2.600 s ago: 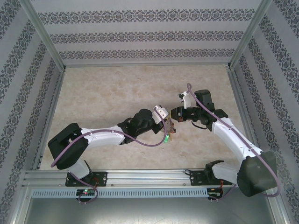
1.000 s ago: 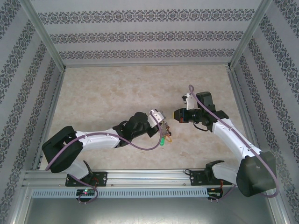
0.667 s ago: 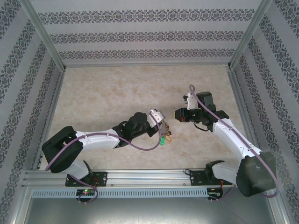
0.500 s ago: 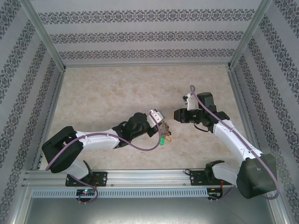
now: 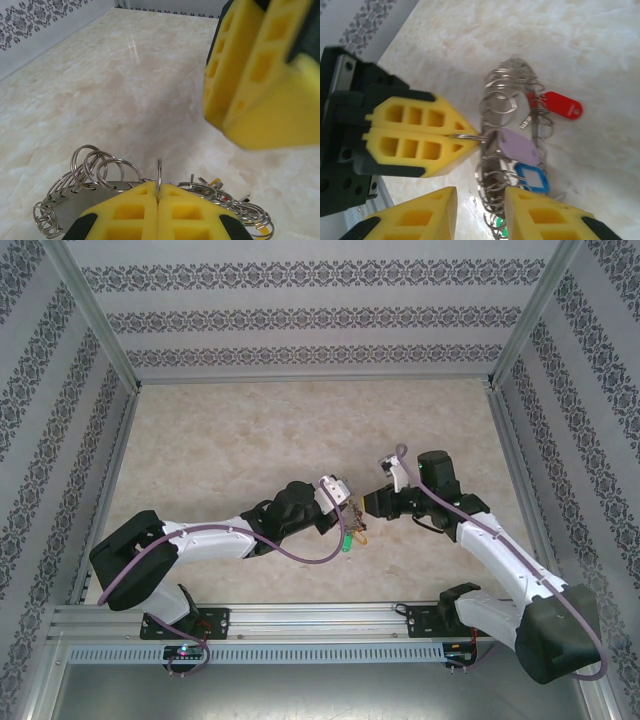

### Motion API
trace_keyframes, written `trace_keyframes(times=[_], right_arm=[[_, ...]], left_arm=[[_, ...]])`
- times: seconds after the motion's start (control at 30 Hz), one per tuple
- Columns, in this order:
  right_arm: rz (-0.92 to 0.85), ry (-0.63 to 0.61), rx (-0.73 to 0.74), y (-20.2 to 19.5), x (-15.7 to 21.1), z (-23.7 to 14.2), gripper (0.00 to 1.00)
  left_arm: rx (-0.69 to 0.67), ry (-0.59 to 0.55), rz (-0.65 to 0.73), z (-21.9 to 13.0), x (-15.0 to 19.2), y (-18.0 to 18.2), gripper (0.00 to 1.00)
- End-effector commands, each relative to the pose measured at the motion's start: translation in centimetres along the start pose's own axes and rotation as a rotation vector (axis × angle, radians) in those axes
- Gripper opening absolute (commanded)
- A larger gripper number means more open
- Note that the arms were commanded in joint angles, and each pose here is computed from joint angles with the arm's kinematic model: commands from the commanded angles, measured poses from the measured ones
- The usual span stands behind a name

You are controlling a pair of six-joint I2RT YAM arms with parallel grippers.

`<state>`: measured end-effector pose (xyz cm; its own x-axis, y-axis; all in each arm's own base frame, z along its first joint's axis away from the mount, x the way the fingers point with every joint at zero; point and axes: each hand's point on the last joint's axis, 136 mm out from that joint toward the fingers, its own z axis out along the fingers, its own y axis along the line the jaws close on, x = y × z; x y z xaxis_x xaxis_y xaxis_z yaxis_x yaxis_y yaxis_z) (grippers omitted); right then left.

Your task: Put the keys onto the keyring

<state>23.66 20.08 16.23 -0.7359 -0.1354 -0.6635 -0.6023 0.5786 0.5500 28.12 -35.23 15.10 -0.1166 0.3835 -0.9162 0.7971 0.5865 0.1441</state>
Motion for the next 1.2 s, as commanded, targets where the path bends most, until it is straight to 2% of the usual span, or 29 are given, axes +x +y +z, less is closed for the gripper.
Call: trace_keyframes(times=[0.0,0.1,0.27,0.43,0.9,0.97,1.17], right_arm=[[-0.150,-0.007,-0.032,1.3,0.5,0.9,0.34],[-0.145,-0.027,0.033,0.5,0.8,1.6,0.37],[-0.225,-0.039,-0.019,1.5,2.0,2.6,0.45],[-0.272,-0.033,0.043,0.3,2.4,3.5,0.51],[-0.329,-0.081,0.198,-2.5,1.9,3.9,0.55],[-0.340,-0.093,0.195,-2.5,1.9,3.8,0.61],[-0.348,-0.060,0.128,-1.8,2.4,4.8,0.64]], left_arm=[[-0.007,-0.035,0.027,-0.4,-1.7,0.6,0.00],[-0.010,-0.038,0.026,-0.5,-1.8,0.7,0.00],[-0.020,-0.045,0.023,-0.8,-2.1,0.9,0.00],[-0.018,-0.050,0.023,-0.9,-2.2,0.9,0.00],[-0.023,-0.042,0.020,-0.7,-2.3,1.0,0.00],[-0.030,-0.046,0.014,-0.7,-2.4,1.1,0.00],[-0.022,-0.055,0.009,-0.5,-3.1,1.1,0.00]])
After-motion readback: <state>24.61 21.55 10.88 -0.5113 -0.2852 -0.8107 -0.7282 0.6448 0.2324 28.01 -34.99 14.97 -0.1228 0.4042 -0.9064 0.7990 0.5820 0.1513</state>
